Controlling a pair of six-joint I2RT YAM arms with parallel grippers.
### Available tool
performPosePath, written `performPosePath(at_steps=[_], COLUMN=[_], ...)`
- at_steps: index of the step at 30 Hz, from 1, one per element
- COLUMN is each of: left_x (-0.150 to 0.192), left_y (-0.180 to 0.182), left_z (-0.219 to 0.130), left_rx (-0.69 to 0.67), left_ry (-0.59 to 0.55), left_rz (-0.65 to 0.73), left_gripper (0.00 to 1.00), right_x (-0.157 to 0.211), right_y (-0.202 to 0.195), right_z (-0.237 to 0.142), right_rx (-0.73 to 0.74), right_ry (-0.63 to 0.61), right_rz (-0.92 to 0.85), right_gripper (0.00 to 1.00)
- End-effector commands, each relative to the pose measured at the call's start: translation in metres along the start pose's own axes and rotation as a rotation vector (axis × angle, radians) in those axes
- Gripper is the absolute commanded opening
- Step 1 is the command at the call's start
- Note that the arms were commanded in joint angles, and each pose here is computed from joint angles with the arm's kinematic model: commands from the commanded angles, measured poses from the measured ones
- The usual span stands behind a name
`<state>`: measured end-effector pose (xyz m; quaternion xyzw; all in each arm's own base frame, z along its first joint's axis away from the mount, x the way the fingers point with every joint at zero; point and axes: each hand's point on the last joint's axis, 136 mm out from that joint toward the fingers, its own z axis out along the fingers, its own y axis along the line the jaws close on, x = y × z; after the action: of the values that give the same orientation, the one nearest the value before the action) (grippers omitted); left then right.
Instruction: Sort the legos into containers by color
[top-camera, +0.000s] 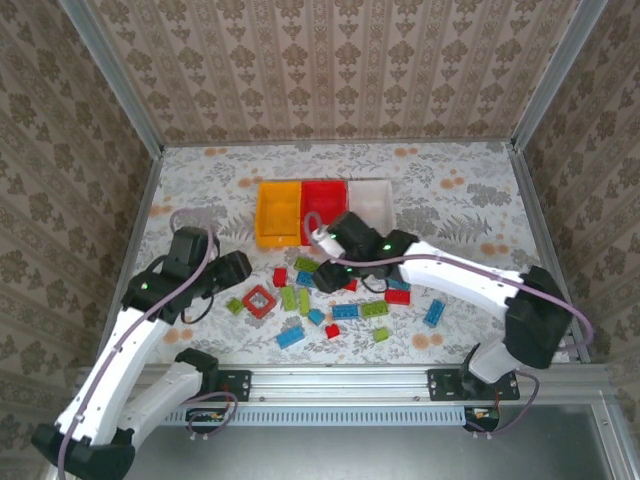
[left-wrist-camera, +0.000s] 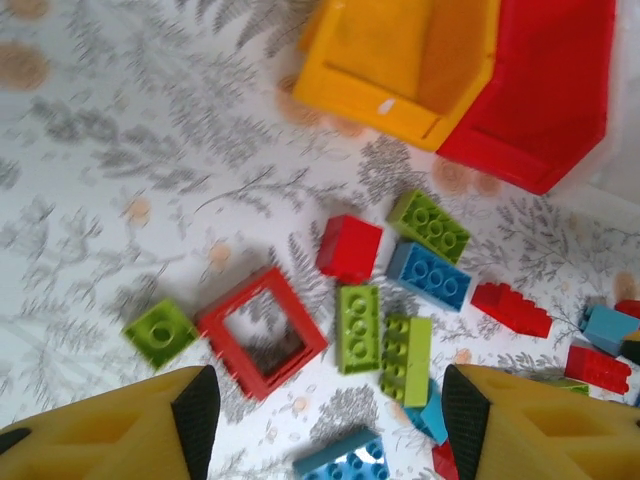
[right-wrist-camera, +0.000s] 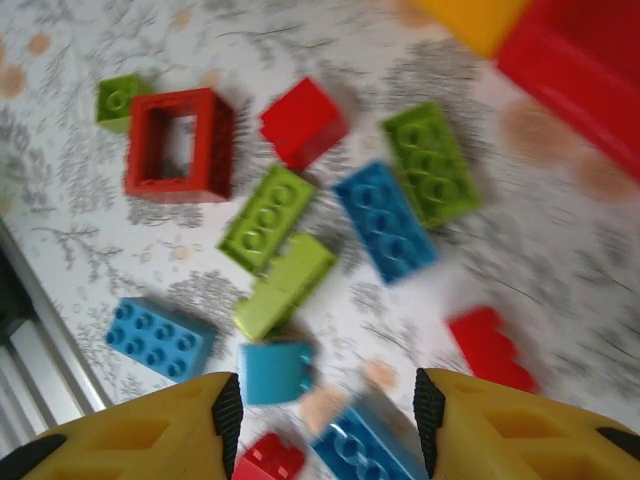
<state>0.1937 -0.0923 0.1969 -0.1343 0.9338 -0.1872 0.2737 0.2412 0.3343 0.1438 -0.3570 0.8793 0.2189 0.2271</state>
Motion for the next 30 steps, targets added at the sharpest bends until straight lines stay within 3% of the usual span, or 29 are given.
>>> performPosePath(at_steps=[1, 4, 6, 10, 17, 20, 24, 30], left_x=[0.023, 0.033, 0.036, 0.036, 0.039, 0.037, 0.034, 0.033], left_y=[0.031, 0.042, 0.044, 0.03, 0.004, -0.001, -0.011, -0.037], left_z=[-0.01, -0.017, -0.017, -0.014, 0.003, 0.008, 0.012, 0.012], left_rx=[-0.089, -0.097, -0.092, -0.016, 0.113, 0.119, 0.151, 0.29], left_ry=[0.021, 0.008, 0.008, 0.02, 0.069, 0.082, 0.094, 0.106], left_rz=[-0.089, -0.116, -0.127, -0.09, -0.036, -0.021, -0.003, 0.038], left_gripper=[0.62, 0.62, 0.61, 0.62, 0.63, 0.63, 0.64, 0.67], right_x=[-0.021, -0.025, -0.025, -0.005, 0.065, 0.068, 0.064, 0.075], right_y=[0.039, 0.052, 0.033, -0.016, -0.085, -0.095, -0.083, -0.086], right_z=[0.022, 0.041, 0.043, 0.022, 0.012, 0.018, 0.036, 0.054], right_rx=[-0.09, -0.089, 0.003, 0.154, 0.277, 0.285, 0.192, 0.181], right_ry=[-0.011, 0.02, 0.011, -0.022, 0.161, 0.196, 0.232, 0.278], right_rz=[-0.051, -0.041, 0.018, 0.058, -0.015, -0.051, -0.062, -0.038], right_gripper=[0.5, 0.45, 0.42, 0.52, 0.64, 0.69, 0.69, 0.67])
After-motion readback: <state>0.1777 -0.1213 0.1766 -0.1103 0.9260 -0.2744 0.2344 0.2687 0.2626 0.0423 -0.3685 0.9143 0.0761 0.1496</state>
